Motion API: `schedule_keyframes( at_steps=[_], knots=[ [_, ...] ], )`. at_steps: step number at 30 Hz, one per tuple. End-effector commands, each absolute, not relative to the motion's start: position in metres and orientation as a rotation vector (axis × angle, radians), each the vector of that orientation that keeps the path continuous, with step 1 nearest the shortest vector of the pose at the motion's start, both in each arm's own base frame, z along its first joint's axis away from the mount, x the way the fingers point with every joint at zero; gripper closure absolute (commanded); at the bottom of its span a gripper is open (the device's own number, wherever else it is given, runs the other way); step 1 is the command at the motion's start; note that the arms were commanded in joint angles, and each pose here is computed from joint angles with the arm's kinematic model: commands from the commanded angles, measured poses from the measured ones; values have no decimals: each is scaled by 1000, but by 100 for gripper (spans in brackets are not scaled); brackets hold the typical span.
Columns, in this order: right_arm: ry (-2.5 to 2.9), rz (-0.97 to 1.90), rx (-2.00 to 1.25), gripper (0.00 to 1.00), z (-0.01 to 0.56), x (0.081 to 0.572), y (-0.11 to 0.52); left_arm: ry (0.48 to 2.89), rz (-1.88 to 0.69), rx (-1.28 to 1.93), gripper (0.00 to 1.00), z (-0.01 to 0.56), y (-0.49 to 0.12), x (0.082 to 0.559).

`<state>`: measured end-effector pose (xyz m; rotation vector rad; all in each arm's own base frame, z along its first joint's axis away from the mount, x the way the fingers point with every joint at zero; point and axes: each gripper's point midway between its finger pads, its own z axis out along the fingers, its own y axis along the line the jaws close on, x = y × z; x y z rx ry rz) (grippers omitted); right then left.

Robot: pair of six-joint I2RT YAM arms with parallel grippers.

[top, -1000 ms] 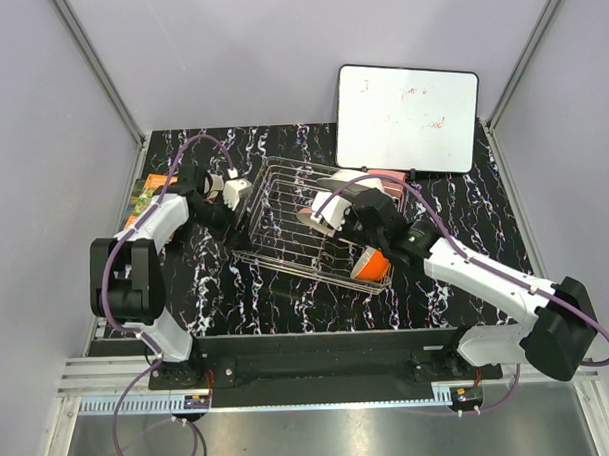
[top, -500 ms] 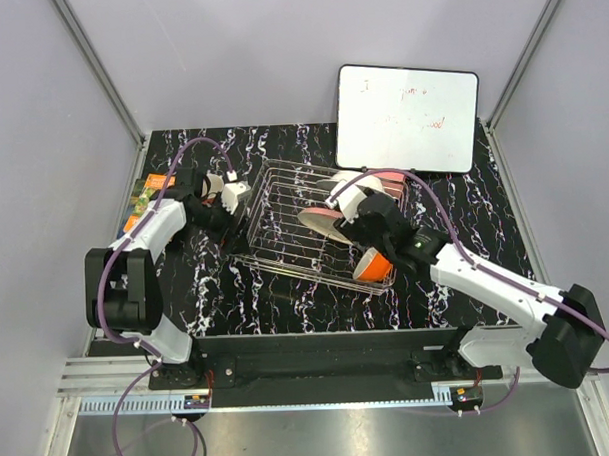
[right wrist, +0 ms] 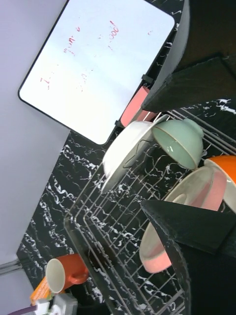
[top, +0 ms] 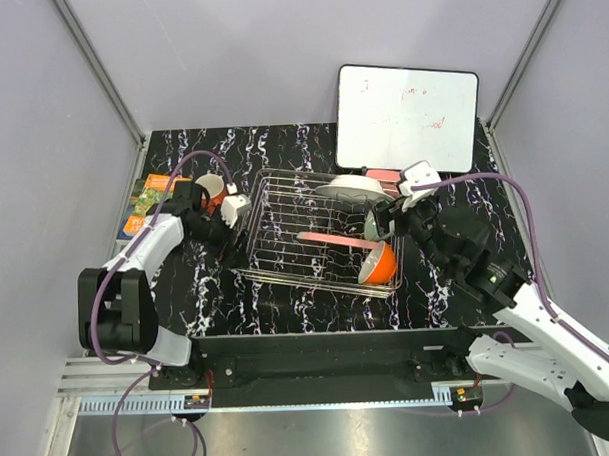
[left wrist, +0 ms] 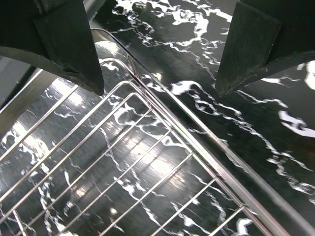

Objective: Load the mixed dishes into the dish rack

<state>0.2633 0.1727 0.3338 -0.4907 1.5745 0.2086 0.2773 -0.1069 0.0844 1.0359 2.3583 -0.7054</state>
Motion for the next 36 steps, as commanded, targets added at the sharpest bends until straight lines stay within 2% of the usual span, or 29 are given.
schedule_keyframes(
  at_steps=[1,11,17,26,30,33,36],
  knots=[
    [1549,242,-420,21,341,272,178,2394,-692,1121,1,78,-100,243],
    [1614,110,-342,20,312,297,173,2420,-684,1279,1,72,-87,192],
    [1611,-82,-157,14,304,331,153,2396,-723,1397,1,76,-83,164],
    [1610,-77,39,12,292,380,149,2393,-792,1457,1,88,-83,141],
    [1617,-76,31,12,287,391,158,2381,-736,1431,1,98,-82,150],
    [1624,-68,26,12,281,395,162,2366,-628,1329,1,120,-80,180],
    [1630,-71,22,12,277,395,163,2255,-480,1209,1,169,-75,229]
  ],
)
